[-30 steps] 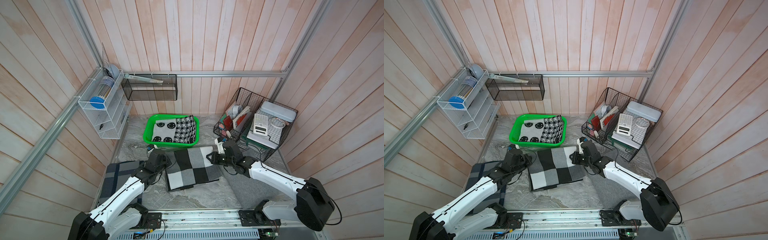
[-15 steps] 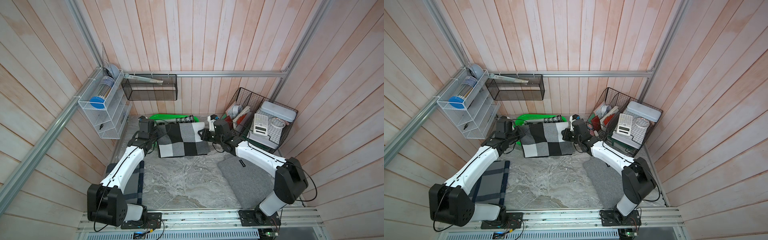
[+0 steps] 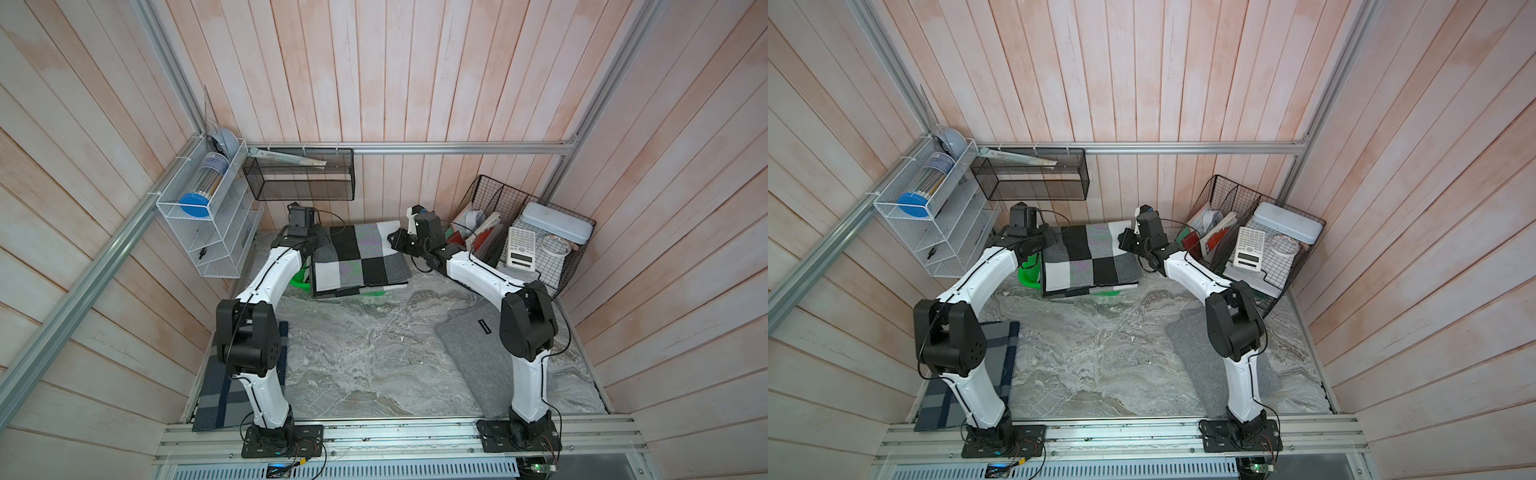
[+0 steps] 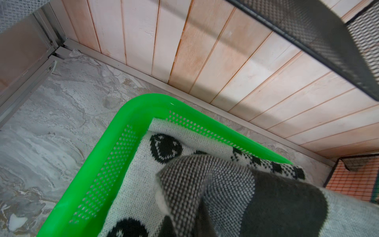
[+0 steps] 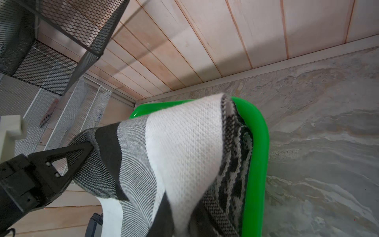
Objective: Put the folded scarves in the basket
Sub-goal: Place the scarf in the basket.
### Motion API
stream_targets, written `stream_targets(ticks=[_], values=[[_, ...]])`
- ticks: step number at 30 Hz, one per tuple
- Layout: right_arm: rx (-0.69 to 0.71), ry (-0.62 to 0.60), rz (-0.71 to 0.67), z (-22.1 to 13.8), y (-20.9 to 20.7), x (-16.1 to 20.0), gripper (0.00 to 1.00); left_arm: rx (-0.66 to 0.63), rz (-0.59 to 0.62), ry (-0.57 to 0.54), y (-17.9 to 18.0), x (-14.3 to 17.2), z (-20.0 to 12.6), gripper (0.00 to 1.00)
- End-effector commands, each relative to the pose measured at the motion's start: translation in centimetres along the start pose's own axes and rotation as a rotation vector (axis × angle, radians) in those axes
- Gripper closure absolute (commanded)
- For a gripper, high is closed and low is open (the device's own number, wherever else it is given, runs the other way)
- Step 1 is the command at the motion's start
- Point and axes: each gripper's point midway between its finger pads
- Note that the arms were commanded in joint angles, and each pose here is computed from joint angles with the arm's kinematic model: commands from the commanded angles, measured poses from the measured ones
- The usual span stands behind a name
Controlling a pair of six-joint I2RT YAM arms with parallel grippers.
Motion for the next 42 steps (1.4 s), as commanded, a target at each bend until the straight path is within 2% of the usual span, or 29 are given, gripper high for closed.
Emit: stream_targets(ticks=[1, 12, 18, 20, 21, 24, 25, 27, 30, 33, 36, 42], values=[[-0.005, -0.030, 0.031, 0.8, 0.0, -1.5, 1.00, -0.071, 0.020, -0.069, 2.2, -2.6, 0.6, 1.00], [-0.013, -0.023, 0.106, 4.1, -0.9, -1.0, 1.00, -0.094, 0.045, -0.083, 3.2, -4.7, 3.3, 1.00], [-0.006, -0.024, 0.101, 5.2, -1.1, -0.4, 1.00, -0.111, 0.039, -0.050, 3.6, -4.1, 4.3, 1.00], [0.000, -0.025, 0.093, 5.4, -1.2, -0.6, 0.88, -0.118, 0.038, -0.043, 3.8, -3.8, 4.3, 1.00], [-0.001, -0.025, 0.085, 5.2, -1.0, -0.8, 0.74, -0.131, 0.035, -0.039, 4.1, -3.7, 4.2, 0.91], [-0.018, -0.004, 0.055, 4.2, 0.3, -1.1, 0.41, -0.134, 0.023, -0.041, 4.2, -4.4, 2.9, 0.25], [-0.019, 0.001, 0.040, 3.5, 0.8, -1.2, 0.34, -0.124, 0.018, -0.042, 4.0, -4.7, 2.1, 0.14], [-0.019, -0.002, 0.010, 1.6, 1.4, -1.3, 0.27, -0.098, -0.012, -0.055, 3.6, -5.1, 0.3, 0.07], [-0.007, -0.041, -0.033, -2.7, 1.9, -1.4, 0.20, -0.039, -0.113, -0.091, 2.6, -4.9, -3.3, 0.05], [0.044, -0.062, -0.069, -8.0, 0.8, -0.4, 0.17, 0.049, -0.166, -0.105, -0.2, -2.8, -7.1, 0.05], [0.129, -0.075, -0.091, -13.9, -1.7, 1.5, 0.17, 0.121, -0.188, -0.093, -3.4, 1.0, -10.8, 0.05], [0.346, -0.158, -0.082, -26.1, -9.0, 5.2, 0.17, 0.334, -0.264, -0.043, -11.1, 11.2, -17.0, 0.06]])
Point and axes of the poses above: each gripper's point midway between its finger pads, its own z axis out along the fingers, its own y axis along the line the jaws close on, x = y × z, and after that the axes turned 12 degrees about z, right-handed
